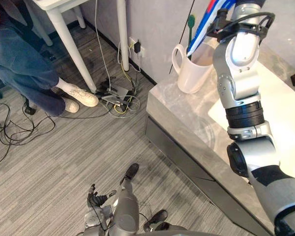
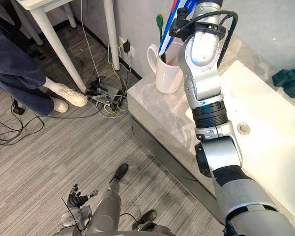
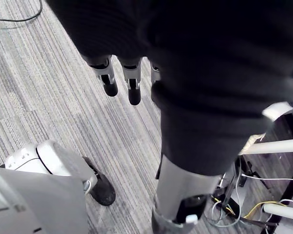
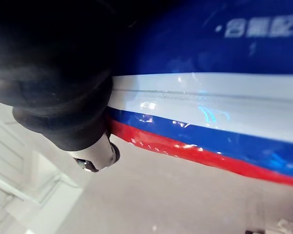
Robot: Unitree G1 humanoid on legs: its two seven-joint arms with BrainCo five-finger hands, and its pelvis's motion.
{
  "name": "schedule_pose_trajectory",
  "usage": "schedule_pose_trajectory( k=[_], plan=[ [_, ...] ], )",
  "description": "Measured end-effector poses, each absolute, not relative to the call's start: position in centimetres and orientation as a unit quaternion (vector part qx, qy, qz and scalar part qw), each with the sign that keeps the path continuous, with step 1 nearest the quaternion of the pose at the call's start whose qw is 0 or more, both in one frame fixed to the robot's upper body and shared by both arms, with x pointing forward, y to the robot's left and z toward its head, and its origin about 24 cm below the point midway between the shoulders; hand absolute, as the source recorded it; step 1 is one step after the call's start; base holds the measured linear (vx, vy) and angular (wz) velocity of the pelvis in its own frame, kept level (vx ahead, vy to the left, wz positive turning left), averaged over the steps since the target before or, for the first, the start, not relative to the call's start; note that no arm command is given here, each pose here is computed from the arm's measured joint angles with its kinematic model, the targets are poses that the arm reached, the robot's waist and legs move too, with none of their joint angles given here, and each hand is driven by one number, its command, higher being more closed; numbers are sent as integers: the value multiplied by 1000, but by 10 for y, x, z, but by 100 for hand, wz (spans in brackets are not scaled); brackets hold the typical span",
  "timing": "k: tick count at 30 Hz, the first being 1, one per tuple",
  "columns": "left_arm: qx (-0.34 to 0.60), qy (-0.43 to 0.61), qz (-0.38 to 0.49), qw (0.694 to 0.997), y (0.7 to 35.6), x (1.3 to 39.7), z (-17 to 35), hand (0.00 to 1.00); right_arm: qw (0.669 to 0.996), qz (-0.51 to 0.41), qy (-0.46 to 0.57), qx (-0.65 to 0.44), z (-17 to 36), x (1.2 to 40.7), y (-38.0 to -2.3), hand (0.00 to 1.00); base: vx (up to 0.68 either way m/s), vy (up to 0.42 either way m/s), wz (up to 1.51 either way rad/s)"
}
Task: Organize washtable
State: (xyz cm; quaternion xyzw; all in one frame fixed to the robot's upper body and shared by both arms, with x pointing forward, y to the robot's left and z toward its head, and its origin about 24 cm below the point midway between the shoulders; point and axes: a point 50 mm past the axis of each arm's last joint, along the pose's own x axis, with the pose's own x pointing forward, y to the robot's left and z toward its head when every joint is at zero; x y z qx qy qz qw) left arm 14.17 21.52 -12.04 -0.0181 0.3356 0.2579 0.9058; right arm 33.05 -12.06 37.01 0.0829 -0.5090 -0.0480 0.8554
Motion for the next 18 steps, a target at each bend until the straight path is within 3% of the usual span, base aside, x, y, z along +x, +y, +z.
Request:
schedule_pose_trajectory(
  k=[18],
  plan=[
    [-30,317,261,911,214,150,-116,0,846,-56,-526,71,378,327,-129,100,-11,20,0]
  ],
)
